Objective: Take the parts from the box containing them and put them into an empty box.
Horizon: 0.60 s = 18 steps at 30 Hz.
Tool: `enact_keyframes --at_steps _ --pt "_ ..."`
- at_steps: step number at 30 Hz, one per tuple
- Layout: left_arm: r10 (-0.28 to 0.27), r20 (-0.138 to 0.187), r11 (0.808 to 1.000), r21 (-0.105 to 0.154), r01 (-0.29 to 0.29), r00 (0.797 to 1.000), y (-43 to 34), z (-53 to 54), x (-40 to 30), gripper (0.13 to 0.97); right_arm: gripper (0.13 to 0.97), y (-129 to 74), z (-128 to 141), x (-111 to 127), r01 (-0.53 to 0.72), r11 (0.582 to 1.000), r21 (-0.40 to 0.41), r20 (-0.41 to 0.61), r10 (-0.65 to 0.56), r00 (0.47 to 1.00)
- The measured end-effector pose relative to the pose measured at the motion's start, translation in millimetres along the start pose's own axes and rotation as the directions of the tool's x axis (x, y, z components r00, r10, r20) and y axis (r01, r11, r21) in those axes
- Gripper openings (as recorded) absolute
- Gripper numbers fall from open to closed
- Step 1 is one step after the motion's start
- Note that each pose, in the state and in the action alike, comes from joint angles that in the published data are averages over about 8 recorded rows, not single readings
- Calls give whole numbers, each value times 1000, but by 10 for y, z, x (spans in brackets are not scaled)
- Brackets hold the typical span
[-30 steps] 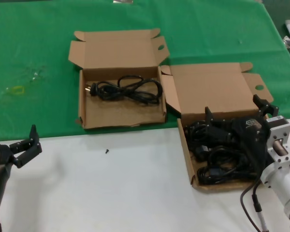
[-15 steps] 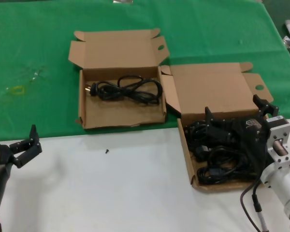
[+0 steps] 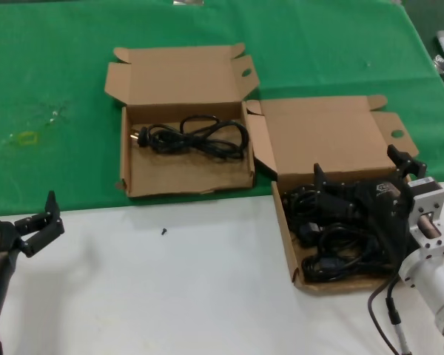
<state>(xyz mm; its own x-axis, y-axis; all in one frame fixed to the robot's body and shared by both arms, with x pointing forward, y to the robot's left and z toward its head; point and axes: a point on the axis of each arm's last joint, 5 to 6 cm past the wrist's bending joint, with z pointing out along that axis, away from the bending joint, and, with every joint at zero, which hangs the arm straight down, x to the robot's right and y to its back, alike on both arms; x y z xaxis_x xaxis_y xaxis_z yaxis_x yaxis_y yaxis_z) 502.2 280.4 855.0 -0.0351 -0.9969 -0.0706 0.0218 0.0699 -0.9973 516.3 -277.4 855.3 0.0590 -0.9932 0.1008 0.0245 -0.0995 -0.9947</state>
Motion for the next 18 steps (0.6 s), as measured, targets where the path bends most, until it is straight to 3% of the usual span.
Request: enact_keyframes --at_steps 18 --pt "0 0 1000 0 0 1000 0 0 0 966 966 0 0 0 0 1000 0 0 0 1000"
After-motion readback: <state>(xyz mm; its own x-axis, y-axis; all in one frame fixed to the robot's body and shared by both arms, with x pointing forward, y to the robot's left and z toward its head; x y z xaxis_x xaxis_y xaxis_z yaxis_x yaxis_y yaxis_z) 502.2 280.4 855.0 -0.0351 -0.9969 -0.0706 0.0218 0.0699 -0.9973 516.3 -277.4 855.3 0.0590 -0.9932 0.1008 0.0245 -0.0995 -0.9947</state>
